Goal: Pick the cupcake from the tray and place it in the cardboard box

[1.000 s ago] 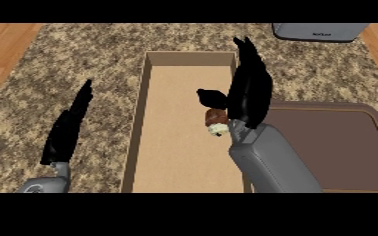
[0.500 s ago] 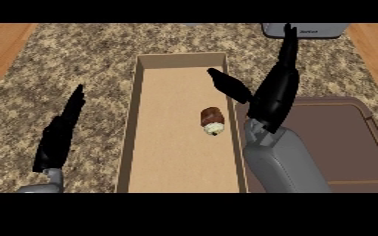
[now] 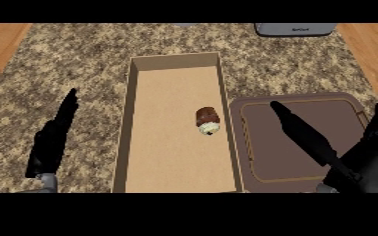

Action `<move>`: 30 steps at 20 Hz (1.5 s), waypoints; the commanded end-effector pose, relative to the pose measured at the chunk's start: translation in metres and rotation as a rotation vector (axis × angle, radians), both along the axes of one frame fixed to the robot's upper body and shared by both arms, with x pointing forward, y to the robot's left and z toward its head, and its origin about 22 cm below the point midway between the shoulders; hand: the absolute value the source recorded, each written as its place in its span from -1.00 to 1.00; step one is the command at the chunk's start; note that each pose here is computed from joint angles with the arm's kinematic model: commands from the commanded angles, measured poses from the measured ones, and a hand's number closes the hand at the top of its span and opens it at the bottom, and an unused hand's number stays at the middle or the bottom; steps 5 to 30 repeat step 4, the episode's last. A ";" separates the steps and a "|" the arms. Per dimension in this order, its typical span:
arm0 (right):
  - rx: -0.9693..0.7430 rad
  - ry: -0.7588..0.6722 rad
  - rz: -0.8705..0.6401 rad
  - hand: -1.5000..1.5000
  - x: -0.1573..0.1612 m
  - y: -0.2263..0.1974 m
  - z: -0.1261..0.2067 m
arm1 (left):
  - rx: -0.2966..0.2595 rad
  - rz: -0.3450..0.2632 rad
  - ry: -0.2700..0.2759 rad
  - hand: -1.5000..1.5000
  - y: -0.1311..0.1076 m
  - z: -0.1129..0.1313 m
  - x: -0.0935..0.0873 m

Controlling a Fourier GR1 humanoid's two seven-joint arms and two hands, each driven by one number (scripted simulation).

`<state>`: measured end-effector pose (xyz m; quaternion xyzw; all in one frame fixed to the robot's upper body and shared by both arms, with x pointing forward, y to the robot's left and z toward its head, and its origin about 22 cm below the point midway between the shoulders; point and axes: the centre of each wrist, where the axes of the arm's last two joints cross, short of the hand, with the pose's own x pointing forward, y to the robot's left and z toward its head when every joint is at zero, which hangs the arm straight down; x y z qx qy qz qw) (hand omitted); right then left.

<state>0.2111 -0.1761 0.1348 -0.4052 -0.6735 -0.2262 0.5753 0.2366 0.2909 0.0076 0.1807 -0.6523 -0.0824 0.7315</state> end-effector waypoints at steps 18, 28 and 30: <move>0.014 0.021 0.057 -1.00 -0.095 -0.044 0.016 | -0.007 0.011 0.002 0.00 -0.001 0.003 0.010; 0.014 0.021 0.057 -1.00 -0.095 -0.044 0.016 | -0.007 0.011 0.002 0.00 -0.001 0.003 0.010; 0.014 0.021 0.057 -1.00 -0.095 -0.044 0.016 | -0.007 0.011 0.002 0.00 -0.001 0.003 0.010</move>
